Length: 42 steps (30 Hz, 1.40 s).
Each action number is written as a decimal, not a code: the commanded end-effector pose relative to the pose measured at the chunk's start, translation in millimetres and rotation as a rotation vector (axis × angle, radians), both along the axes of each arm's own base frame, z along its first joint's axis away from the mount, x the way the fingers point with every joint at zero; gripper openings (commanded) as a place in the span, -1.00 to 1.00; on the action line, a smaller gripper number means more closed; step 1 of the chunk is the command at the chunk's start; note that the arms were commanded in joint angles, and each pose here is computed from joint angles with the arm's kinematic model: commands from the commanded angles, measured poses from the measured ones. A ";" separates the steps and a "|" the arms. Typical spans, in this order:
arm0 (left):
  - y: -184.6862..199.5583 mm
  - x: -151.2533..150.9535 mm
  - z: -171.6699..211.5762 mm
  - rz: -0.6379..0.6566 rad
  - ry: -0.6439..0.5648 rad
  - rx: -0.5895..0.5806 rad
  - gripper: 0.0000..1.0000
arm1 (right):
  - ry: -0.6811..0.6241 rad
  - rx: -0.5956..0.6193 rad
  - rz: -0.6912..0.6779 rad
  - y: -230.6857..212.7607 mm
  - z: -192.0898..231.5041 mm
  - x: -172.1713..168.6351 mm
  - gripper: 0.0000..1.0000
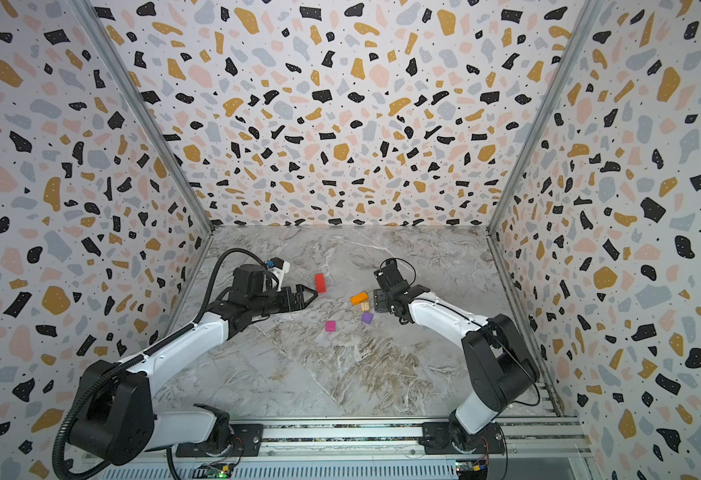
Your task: Build the wood block tower
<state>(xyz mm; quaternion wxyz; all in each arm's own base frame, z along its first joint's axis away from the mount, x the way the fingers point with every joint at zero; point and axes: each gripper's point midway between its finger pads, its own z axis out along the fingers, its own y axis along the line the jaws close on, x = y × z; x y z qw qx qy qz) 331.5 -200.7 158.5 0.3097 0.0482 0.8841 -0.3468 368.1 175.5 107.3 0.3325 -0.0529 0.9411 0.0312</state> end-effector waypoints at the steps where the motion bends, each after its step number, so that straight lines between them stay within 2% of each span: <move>1: -11.8 6.7 6.6 0.012 -0.010 0.050 1.00 | -0.008 0.021 0.001 -11.1 21.1 4.7 0.75; 3: -19.4 7.3 3.5 0.019 -0.005 0.063 1.00 | -0.001 0.022 -0.008 -19.2 20.5 6.8 0.87; 9: -51.2 9.5 -4.4 -0.006 0.014 0.077 1.00 | 0.029 0.036 -0.042 -42.5 15.0 10.4 0.97; 14: -68.8 13.6 -25.3 0.005 0.052 0.163 1.00 | 0.043 0.055 -0.066 -57.7 6.9 13.6 0.99; 27: -118.3 19.4 -68.3 -0.060 0.143 0.239 1.00 | 0.047 0.068 -0.119 -77.3 -8.6 21.8 0.98; 32: -122.9 24.8 -81.4 -0.036 0.164 0.306 1.00 | 0.053 0.057 -0.127 -82.7 -16.9 23.1 0.98; 42: -148.0 26.4 -96.2 -0.042 0.187 0.328 1.00 | 0.042 0.034 -0.125 -90.7 -25.0 23.1 1.00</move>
